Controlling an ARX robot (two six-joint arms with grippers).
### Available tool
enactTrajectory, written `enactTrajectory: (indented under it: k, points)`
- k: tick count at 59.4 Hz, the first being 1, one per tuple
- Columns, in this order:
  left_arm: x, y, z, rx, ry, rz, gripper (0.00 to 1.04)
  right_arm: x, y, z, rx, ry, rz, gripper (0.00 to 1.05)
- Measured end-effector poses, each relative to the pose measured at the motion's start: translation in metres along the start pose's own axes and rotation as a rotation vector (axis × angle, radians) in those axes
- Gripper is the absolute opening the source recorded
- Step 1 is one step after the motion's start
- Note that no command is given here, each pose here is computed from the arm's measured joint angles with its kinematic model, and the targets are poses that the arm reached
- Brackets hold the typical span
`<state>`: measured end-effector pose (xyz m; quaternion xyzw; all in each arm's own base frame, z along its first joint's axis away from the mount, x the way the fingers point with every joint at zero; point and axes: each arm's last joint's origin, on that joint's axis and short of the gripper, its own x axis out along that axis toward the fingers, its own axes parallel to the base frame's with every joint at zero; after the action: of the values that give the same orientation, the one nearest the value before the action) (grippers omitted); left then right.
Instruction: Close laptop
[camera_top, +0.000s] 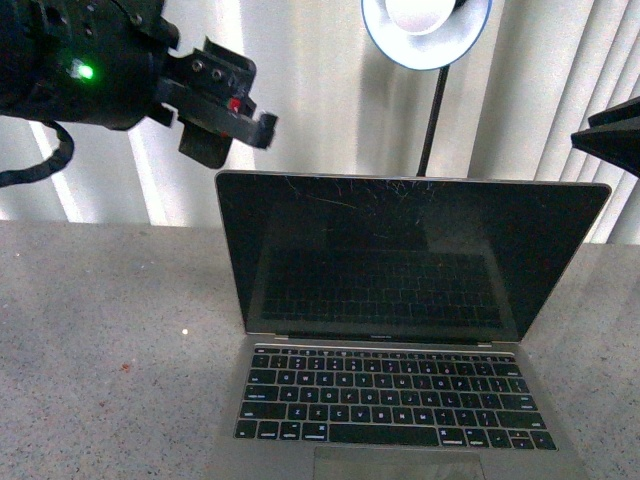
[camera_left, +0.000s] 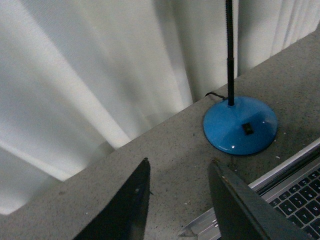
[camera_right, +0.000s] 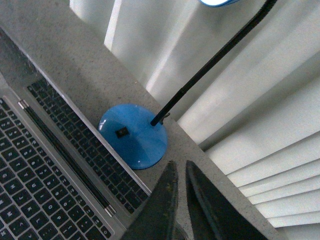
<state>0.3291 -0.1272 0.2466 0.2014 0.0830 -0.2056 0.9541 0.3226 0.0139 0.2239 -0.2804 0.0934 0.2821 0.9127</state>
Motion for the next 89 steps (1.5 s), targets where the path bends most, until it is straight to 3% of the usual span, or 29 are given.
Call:
enactTrajectory:
  k: [2,10,35,89]
  points:
    - [0.002,-0.002,0.003,0.021,-0.004,-0.005,0.28,0.003,0.0,0.0,-0.015,0.008,0.024,0.03]
    - [0.014,-0.002,0.015,0.07,0.001,0.017,0.04,0.013,-0.001,0.005,-0.076,0.022,0.081,0.03]
    - [0.046,-0.015,0.007,0.178,0.113,-0.035,0.04,0.036,-0.003,0.018,-0.142,0.034,0.153,0.03]
    - [0.045,-0.024,0.004,0.231,0.216,-0.11,0.04,0.042,-0.001,0.011,-0.179,0.087,0.244,0.03]
